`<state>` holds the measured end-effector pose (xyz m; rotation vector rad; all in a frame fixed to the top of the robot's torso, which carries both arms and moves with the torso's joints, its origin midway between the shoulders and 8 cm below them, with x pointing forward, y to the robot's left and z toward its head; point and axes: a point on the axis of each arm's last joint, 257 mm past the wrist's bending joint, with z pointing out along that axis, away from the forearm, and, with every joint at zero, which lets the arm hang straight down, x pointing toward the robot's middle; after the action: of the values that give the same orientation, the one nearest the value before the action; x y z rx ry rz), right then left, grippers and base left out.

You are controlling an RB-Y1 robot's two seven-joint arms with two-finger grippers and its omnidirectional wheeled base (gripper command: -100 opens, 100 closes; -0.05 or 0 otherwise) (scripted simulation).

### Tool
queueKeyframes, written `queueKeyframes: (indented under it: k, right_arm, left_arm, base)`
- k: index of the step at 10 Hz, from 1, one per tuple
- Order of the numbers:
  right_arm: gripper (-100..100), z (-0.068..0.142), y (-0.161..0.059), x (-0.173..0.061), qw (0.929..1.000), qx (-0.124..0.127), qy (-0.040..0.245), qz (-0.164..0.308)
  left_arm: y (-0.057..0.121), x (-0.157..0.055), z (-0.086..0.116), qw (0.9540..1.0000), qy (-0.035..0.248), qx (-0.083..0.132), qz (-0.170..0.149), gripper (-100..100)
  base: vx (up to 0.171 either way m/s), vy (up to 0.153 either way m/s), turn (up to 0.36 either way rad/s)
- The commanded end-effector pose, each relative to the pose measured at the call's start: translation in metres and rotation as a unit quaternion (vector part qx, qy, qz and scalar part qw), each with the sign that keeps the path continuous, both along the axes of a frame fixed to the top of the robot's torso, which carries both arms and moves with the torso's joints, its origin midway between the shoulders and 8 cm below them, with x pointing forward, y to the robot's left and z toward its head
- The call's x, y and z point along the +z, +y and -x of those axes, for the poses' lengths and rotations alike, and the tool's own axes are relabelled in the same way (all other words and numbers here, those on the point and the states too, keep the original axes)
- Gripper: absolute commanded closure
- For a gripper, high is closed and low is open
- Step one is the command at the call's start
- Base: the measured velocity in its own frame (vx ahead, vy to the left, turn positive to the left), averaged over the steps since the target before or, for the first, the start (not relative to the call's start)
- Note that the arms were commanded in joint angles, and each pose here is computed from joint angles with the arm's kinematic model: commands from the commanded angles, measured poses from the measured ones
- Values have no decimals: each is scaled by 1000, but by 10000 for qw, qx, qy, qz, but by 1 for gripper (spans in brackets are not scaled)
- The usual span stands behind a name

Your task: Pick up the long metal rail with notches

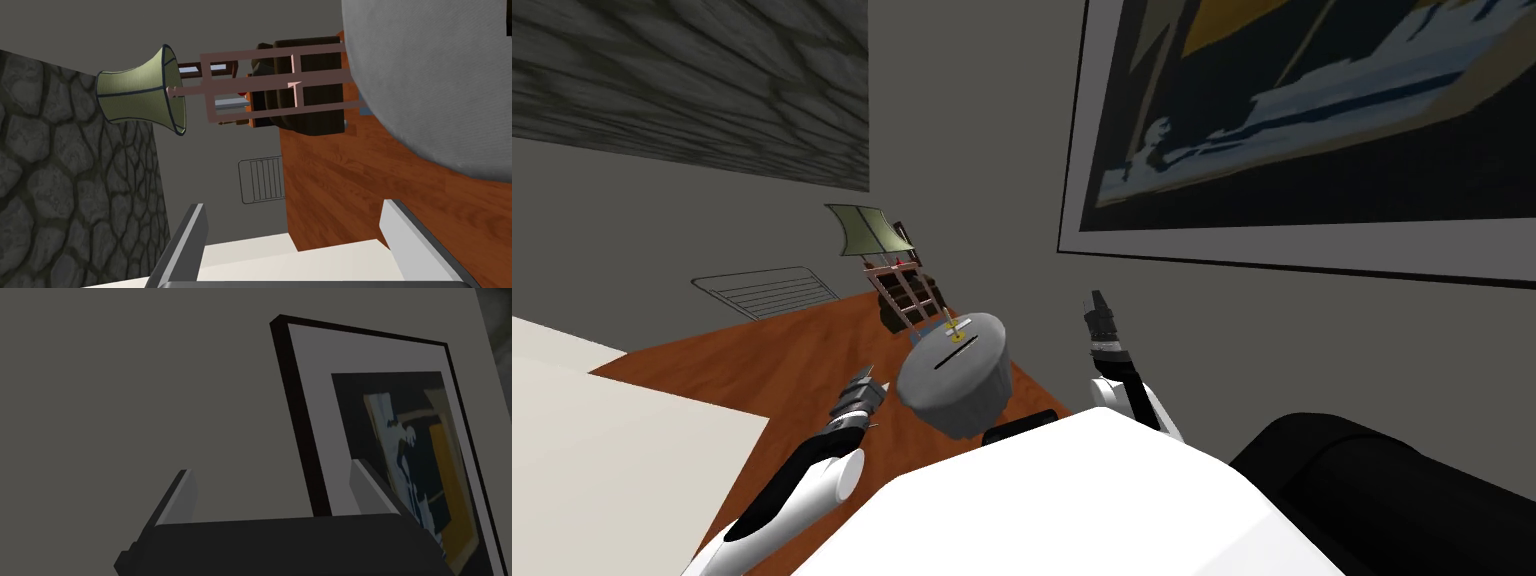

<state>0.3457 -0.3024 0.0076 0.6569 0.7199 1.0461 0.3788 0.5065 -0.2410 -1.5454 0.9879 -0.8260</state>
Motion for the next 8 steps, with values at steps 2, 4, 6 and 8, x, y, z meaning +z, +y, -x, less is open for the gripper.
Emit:
queueKeyframes:
  k: [2, 4, 6, 8]
  right_arm:
    - [0, 0, 0, 0, 10000, -1, 1, 0]
    - [0, 0, 0, 0, 10000, -1, 1, 0]
    - [0, 0, 0, 0, 10000, -1, 1, 0]
    - [0, 0, 0, 0, 10000, 0, 0, 0]
  left_arm:
    - [27, -27, 14, 9983, 324, 318, 354, -100]
    - [44, -46, 23, 9951, 553, 542, 607, -100]
    - [43, -53, 26, 9938, 684, 567, 666, -100]
    - [59, -72, 37, 9881, 918, 801, 935, -100]
  base:
    - [-31, 25, -225]
    - [-27, 24, -210]
    - [-16, 14, -95]
    - [-14, 9, -231]
